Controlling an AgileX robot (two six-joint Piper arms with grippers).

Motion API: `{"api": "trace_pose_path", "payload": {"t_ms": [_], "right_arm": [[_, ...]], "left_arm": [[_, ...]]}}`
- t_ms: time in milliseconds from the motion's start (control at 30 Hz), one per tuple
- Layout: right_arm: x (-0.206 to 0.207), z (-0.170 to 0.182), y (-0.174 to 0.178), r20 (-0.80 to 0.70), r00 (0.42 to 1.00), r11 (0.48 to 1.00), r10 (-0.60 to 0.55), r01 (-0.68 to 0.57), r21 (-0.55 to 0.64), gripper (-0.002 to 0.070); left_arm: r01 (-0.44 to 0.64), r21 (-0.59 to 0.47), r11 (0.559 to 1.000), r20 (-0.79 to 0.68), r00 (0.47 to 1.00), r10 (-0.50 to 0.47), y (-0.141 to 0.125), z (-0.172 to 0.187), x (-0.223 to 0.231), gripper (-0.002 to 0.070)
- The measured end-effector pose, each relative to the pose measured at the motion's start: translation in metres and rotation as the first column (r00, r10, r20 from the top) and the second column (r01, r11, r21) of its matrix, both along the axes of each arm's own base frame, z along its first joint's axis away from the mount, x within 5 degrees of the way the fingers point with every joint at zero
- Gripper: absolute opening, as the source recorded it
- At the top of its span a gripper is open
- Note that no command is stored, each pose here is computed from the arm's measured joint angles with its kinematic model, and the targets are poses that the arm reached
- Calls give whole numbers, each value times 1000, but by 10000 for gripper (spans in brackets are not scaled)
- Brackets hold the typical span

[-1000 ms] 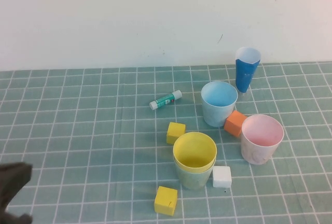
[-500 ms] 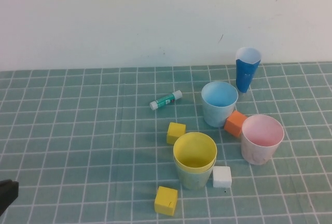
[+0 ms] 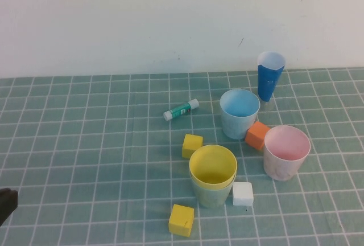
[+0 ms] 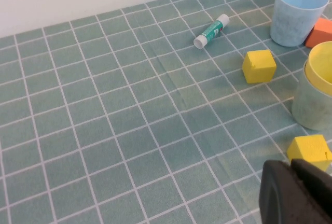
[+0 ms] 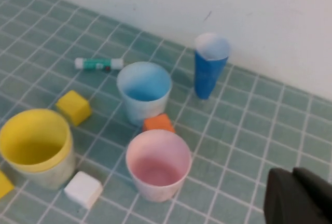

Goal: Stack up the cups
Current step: Pick up the blue cup

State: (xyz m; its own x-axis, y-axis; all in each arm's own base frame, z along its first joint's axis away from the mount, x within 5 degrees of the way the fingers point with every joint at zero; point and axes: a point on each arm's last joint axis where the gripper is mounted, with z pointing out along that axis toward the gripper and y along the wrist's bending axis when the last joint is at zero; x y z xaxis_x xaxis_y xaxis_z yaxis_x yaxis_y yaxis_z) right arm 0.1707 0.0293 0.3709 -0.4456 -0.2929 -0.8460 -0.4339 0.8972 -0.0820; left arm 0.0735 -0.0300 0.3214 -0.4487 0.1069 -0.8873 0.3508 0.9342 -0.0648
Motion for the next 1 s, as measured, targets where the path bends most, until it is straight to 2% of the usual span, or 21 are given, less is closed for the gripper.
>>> {"api": "trace_pose_path", "payload": {"t_ms": [133, 333, 433, 567, 633, 767, 933, 1000], "right_arm": [[48, 11, 7, -171, 981, 995, 96, -92, 34, -1], [103, 31, 28, -281, 931, 972, 233, -227, 54, -1], [130, 33, 46, -347, 900, 961, 264, -277, 12, -1], [167, 34, 66, -400, 886, 959, 235, -279, -53, -1], [190, 27, 73, -410, 891, 964, 195, -251, -87, -1], [216, 9, 88, -435, 882, 960, 184, -256, -112, -1], [238, -37, 114, -525, 829, 942, 191, -306, -140, 1], [244, -55, 123, -561, 806, 938, 188, -316, -140, 22]], "left_arm": [[9, 18, 1000, 7, 1000, -9, 0, 0, 0, -1], [15, 53, 998, 14, 1000, -16, 1, -1, 0, -1], [13, 70, 997, 24, 1000, -15, 2, 0, 1, -1], [10, 85, 996, 35, 999, -13, 3, 0, 1, -1], [7, 91, 996, 39, 999, -11, 3, 0, 1, -1], [7, 91, 996, 39, 999, -11, 3, 0, 1, -1], [6, 94, 996, 41, 999, -10, 3, 0, 1, -1], [5, 97, 995, 43, 999, -9, 3, 0, 2, -1]]}}
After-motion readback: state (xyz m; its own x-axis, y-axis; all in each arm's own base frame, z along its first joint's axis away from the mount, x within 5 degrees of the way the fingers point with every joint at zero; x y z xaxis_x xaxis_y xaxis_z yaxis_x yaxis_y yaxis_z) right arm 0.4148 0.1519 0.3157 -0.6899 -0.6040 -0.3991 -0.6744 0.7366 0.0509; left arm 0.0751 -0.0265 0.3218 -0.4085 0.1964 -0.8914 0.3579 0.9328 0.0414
